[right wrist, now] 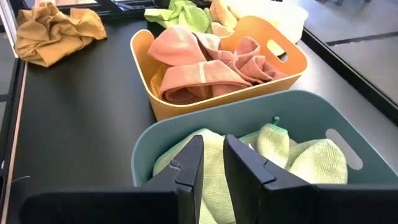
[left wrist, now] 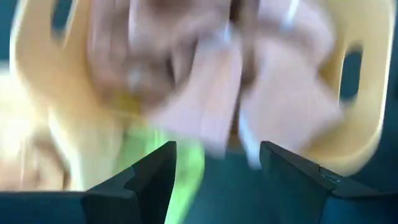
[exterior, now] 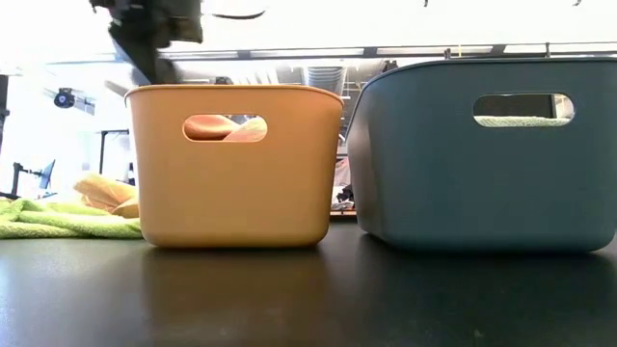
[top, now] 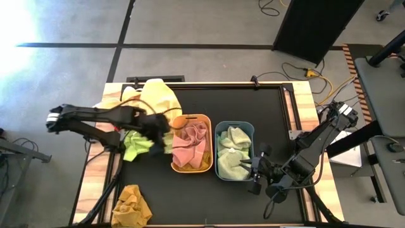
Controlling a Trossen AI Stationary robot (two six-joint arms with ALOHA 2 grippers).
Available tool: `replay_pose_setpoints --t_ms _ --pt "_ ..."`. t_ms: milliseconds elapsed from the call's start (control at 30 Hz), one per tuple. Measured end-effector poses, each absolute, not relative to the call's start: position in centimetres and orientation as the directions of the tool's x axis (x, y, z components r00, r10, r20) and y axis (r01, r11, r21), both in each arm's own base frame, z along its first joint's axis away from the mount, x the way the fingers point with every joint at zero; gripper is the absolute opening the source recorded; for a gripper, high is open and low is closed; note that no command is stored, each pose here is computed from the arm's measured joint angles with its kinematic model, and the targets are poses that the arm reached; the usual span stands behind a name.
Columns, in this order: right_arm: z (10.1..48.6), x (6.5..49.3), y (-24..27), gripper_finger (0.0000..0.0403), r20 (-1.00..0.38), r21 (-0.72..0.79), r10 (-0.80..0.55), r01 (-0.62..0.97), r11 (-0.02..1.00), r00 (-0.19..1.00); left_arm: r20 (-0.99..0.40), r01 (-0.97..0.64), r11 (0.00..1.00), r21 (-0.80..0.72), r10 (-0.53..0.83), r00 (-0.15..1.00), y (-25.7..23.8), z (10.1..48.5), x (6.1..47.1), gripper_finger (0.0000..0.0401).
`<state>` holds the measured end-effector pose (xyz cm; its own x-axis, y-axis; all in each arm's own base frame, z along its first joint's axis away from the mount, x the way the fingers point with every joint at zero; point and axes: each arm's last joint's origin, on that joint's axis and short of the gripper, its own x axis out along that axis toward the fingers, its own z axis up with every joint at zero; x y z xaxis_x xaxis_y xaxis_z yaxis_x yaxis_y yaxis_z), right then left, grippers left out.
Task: Sort towels by color in basket
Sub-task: Put the light green towel into the blue bin
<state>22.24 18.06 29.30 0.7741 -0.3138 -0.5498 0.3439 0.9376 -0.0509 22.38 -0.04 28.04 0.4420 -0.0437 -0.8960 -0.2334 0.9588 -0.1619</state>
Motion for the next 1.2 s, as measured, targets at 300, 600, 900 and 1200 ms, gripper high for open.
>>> replay_pose_setpoints --t_ms 300,600,900,1200 --pt "29.4 22.3 17.9 0.0052 -0.515 -0.110 -0.354 0.349 0.931 0.781 -0.936 -0.544 0.833 -0.099 0.107 0.334 -0.9 23.0 16.9 0.0215" --pt "29.4 23.4 16.4 0.0059 -0.522 -0.129 -0.399 0.393 0.910 0.754 -0.978 -0.622 0.780 -0.070 0.070 0.198 -0.7 15.2 16.7 0.0215" --pt "29.2 23.6 16.0 0.0097 -0.550 -0.125 -0.389 0.388 0.913 0.739 -0.992 -0.615 0.785 0.076 0.119 0.030 -0.6 12.5 17.3 0.0210" --pt "29.1 23.6 16.0 0.0100 -0.557 -0.125 -0.380 0.378 0.917 0.739 -0.973 -0.614 0.764 0.198 0.230 -0.028 -0.4 14.7 17.3 0.0026"
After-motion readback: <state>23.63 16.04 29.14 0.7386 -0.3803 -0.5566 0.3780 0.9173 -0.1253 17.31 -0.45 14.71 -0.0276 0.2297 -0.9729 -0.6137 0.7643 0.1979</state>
